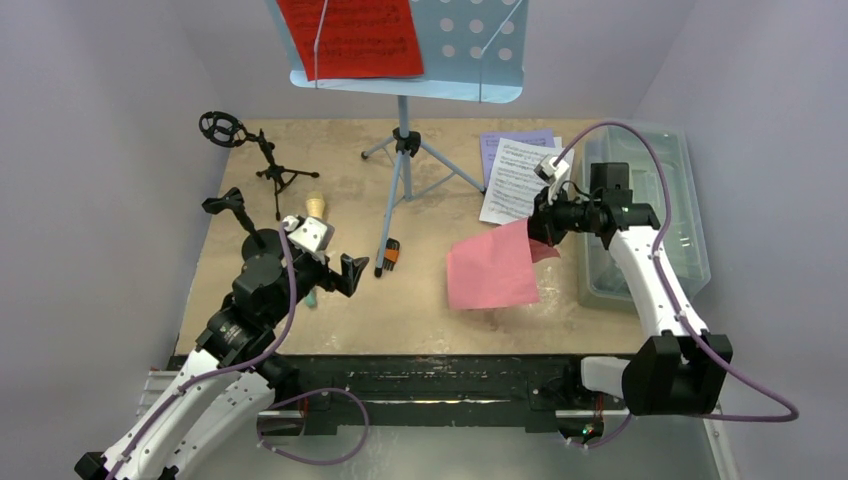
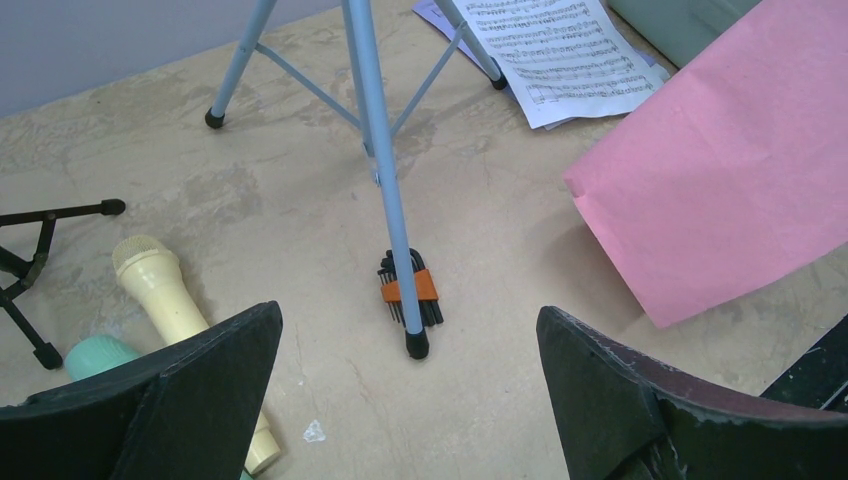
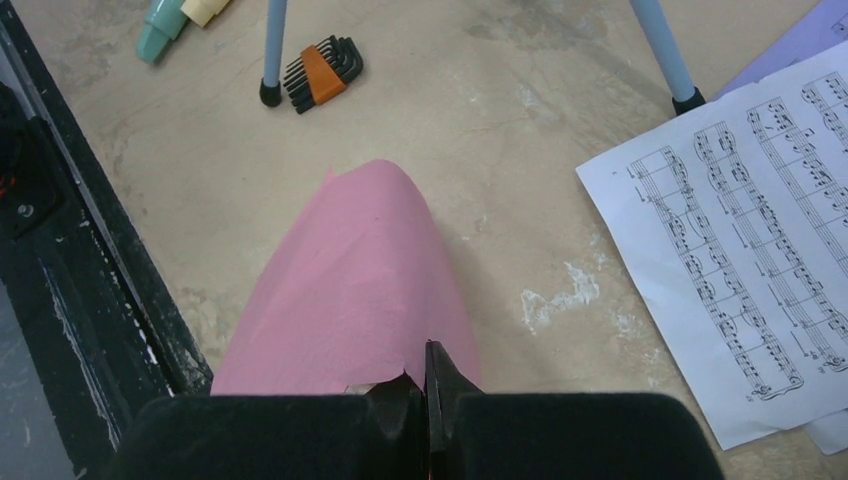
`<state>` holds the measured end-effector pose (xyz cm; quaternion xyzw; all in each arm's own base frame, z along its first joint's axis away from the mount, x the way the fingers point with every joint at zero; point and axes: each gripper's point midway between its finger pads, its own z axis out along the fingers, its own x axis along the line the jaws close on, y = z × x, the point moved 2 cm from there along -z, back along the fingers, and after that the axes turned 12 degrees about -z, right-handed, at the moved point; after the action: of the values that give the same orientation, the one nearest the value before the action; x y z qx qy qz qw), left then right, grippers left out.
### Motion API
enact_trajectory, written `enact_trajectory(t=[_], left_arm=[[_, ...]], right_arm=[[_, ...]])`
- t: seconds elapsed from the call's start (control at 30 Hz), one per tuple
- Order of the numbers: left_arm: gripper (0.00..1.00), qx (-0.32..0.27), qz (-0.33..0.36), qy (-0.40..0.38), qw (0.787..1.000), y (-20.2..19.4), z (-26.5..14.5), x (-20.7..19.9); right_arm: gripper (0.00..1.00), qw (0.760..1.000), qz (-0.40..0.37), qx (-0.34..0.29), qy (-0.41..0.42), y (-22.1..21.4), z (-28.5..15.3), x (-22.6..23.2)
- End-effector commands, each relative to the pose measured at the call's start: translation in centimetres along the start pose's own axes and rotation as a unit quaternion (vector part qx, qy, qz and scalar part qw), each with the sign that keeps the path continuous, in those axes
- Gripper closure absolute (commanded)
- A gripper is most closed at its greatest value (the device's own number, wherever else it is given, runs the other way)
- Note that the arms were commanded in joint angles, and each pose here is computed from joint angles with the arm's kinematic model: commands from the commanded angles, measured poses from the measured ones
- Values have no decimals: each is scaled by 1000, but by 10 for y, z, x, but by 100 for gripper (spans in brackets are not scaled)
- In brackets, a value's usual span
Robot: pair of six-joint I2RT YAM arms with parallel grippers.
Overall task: Pack up the instrument practice props
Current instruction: Place the sheet music at the center of the board.
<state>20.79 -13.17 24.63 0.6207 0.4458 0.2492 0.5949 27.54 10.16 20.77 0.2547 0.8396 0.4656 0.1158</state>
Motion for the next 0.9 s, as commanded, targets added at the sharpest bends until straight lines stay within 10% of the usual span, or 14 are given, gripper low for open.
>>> enact_trajectory(t=[0.0,0.87], left_arm=[[0,-20,5,-10,1000,8,1,-3],[0,-22,5,-12,1000,9,1,-3]], right_arm=[[100,999,16,-8,-28,12,-3,-28],[100,942,257,-6,-217,1,3,-120]])
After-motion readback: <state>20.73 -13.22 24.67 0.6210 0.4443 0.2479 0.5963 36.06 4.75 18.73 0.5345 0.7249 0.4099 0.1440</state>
